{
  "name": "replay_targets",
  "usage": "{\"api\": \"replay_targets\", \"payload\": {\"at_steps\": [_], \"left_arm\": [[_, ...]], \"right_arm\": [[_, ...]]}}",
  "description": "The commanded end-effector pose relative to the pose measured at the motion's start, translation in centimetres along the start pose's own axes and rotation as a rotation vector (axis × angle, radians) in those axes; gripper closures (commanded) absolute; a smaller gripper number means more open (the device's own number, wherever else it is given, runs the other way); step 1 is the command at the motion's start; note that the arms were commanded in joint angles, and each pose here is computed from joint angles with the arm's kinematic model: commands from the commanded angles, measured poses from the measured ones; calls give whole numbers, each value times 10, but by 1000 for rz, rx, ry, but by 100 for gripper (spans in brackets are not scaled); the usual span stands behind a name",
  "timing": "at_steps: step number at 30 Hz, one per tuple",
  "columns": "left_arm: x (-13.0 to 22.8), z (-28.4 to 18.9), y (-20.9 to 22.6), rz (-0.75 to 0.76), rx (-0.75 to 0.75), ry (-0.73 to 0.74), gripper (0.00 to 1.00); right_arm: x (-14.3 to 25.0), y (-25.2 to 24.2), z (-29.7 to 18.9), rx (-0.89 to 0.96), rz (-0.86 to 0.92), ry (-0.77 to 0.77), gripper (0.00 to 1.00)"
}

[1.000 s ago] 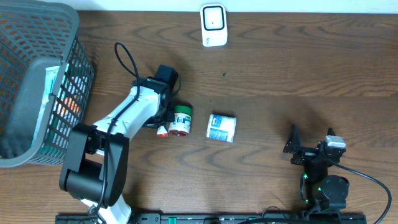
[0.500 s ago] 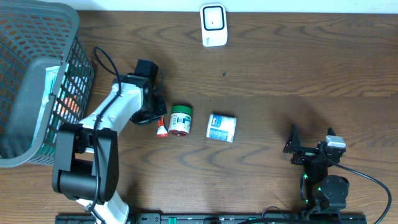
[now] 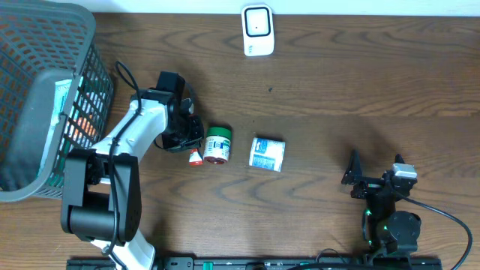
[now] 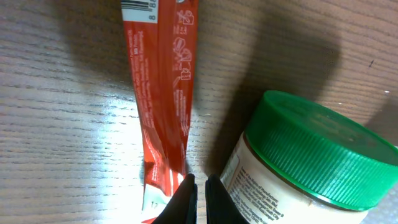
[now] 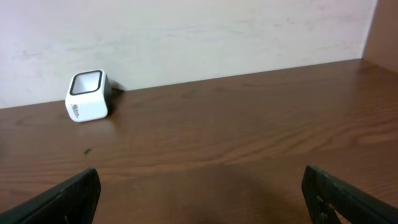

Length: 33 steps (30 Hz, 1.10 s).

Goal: Scan the item barcode
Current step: 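Lower the red packet onto the table left of the jar and release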

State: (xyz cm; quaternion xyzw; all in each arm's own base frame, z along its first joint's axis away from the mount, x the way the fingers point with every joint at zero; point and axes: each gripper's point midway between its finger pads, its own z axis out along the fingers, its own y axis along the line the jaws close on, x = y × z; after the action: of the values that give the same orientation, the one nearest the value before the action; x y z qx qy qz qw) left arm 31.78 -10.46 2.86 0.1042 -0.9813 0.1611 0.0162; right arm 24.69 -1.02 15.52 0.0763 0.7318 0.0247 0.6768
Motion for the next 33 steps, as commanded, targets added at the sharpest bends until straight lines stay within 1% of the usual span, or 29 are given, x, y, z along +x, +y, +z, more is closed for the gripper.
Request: {"api": "replay_targets", "payload": {"at_steps": [1,7,16,20,25,30,33], "left_arm": [[2,-2,7,9,-9,-7,92],[1,7,11,19,-6,-27,93],[13,25,25,13,-27,-16,93],[13,27,25,15,-23,-22,92],[2,8,13,36,4,-82,93],[-13,-42,-9,87,58,-235,93],[-15,-60,-13,103,61,-297,92]], "right_arm": [[1,0,0,-1,-15,4,1],[1,0,0,-1,-15,4,1],[1,0,0,-1,-15,4,1],[1,0,0,-1,-15,4,1],[1,0,0,-1,-15,4,1],[1,0,0,-1,-15,4,1],[1,0,0,-1,-15,4,1]]}}
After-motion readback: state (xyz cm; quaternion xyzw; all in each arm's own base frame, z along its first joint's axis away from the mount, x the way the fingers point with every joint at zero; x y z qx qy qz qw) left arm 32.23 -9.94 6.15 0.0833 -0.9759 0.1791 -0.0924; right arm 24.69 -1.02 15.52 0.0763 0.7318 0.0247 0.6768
